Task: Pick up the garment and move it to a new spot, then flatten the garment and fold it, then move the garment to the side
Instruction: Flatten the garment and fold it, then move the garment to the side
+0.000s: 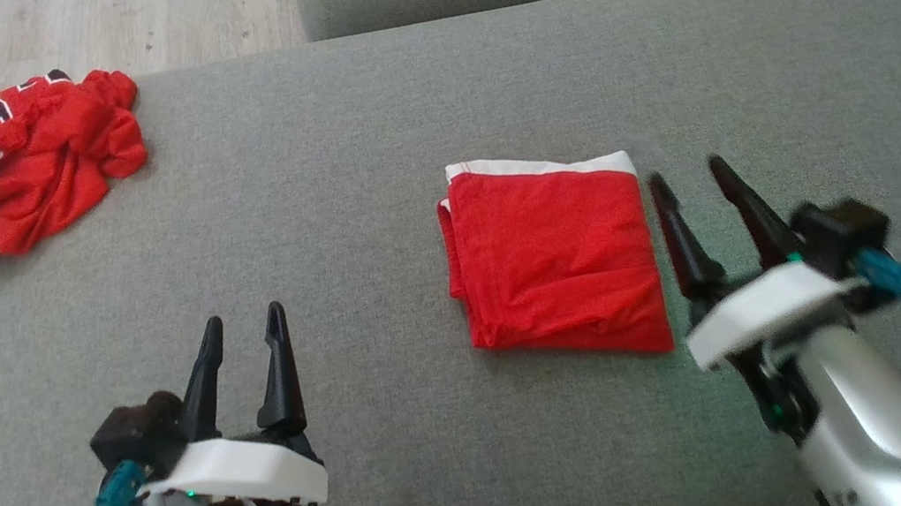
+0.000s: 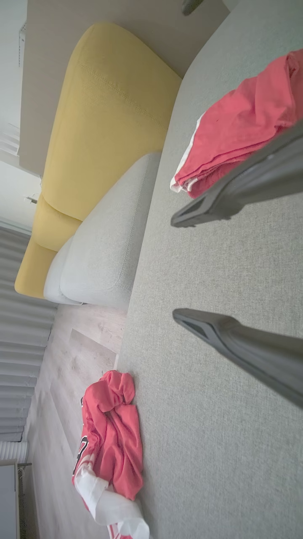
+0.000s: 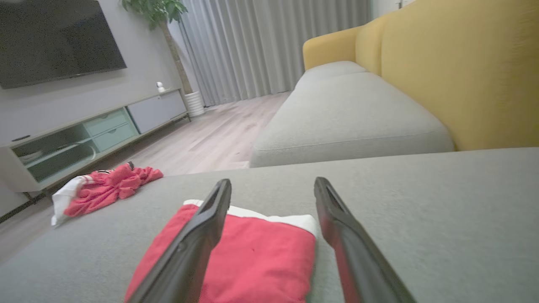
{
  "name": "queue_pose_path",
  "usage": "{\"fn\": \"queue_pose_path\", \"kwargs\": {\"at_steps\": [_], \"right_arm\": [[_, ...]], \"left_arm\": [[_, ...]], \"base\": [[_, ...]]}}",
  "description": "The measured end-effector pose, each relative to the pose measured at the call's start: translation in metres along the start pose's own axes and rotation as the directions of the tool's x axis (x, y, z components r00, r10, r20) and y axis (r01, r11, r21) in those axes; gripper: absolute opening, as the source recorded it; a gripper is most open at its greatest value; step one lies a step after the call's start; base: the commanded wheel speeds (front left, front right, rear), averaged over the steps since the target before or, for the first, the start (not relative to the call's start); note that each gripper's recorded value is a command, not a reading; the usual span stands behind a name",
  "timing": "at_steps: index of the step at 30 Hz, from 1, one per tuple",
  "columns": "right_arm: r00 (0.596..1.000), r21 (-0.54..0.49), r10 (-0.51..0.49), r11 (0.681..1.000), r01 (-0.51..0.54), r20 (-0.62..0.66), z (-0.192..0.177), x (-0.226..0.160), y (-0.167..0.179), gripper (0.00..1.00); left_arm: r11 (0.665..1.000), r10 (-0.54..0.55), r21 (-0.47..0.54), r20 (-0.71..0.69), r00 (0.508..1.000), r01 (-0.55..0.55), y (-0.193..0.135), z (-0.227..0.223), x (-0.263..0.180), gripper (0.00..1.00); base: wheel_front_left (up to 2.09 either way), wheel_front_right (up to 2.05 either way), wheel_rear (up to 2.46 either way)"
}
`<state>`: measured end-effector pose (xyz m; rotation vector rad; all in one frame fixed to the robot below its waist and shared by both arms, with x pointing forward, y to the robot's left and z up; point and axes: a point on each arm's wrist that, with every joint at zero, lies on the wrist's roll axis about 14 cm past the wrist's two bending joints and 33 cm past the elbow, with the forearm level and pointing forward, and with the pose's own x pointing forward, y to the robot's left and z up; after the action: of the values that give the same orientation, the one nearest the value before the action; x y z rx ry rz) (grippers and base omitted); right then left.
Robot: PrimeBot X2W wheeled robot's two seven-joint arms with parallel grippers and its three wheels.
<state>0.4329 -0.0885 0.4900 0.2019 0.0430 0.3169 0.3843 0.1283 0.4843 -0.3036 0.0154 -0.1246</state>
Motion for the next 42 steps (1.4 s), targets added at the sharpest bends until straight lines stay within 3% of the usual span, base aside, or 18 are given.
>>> {"fn": "queue_pose_path", "kwargs": {"at_steps": [10,29,42], "right_arm": [[0.992,-0.025,-0.124,0.992,0.124,0.014,-0.007,-0.044,-0.031,1.0],[0.991,-0.062,-0.128,0.99,0.13,0.035,-0.001,-0.052,-0.031,1.0],[0.99,-0.064,-0.139,0.989,0.137,-0.027,-0.018,-0.053,-0.035,1.0]], "left_arm": [[0.999,0.026,0.04,-0.023,0.999,-0.025,0.008,-0.008,-0.013,1.0],[0.996,0.061,0.059,-0.015,0.998,-0.06,0.016,-0.006,-0.022,1.0],[0.996,0.066,0.06,-0.027,0.997,-0.064,0.016,-0.01,-0.022,1.0]], "base": [[0.0,0.0,0.0],[0.0,0.0,0.0],[0.0,0.0,0.0]]}}
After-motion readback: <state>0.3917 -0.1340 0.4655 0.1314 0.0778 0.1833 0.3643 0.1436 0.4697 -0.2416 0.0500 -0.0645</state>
